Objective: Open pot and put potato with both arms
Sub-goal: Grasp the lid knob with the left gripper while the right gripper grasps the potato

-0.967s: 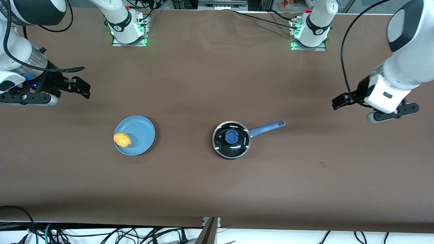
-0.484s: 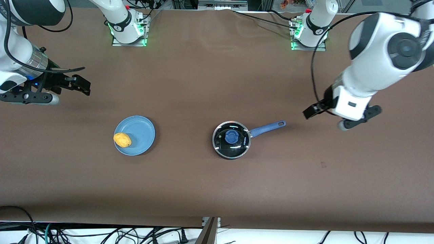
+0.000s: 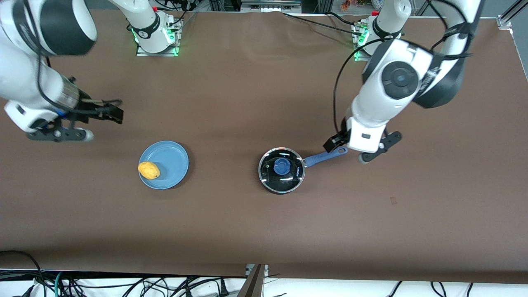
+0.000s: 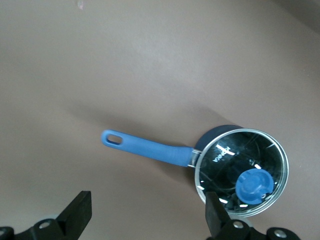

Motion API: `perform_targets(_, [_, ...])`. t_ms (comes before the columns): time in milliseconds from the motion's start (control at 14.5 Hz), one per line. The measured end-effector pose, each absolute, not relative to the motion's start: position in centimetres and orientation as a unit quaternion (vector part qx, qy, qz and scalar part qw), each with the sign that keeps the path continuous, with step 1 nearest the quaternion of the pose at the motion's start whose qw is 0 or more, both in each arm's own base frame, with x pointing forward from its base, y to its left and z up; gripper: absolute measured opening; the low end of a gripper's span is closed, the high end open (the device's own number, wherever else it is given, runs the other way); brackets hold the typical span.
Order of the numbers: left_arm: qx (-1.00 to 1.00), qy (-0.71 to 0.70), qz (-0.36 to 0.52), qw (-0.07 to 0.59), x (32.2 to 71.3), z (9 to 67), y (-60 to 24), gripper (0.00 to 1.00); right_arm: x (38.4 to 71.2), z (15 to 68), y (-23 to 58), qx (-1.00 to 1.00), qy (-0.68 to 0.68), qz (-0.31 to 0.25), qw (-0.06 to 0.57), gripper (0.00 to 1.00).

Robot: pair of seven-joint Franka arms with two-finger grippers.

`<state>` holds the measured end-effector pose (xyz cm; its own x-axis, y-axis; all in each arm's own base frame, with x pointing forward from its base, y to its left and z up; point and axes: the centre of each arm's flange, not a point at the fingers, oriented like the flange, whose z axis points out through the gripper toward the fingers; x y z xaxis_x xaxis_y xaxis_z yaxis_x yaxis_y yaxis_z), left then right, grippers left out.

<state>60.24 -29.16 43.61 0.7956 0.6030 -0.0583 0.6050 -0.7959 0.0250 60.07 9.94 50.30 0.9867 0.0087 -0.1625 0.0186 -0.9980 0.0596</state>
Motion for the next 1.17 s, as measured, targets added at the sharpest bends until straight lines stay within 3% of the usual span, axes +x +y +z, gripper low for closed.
perform_targets(207, [0.935, 0.353, -0.028, 0.022, 61.3, 41.8, -31.4, 1.0, 61.1, 47.1, 10.5, 0.994, 0.01, -0.1, 0.034, 1.0])
perform_targets(484, [0.922, 0.386, -0.029, 0.028, 62.0, 40.4, -32.9, 1.0, 62.9, 43.9, 11.0, 0.995, 0.054, -0.085, 0.028, 1.0])
perform_targets(1175, [0.881, 0.473, 0.005, 0.032, 59.8, 35.7, -40.1, 1.0, 66.9, 27.7, 11.1, 0.993, 0.094, -0.063, 0.025, 1.0])
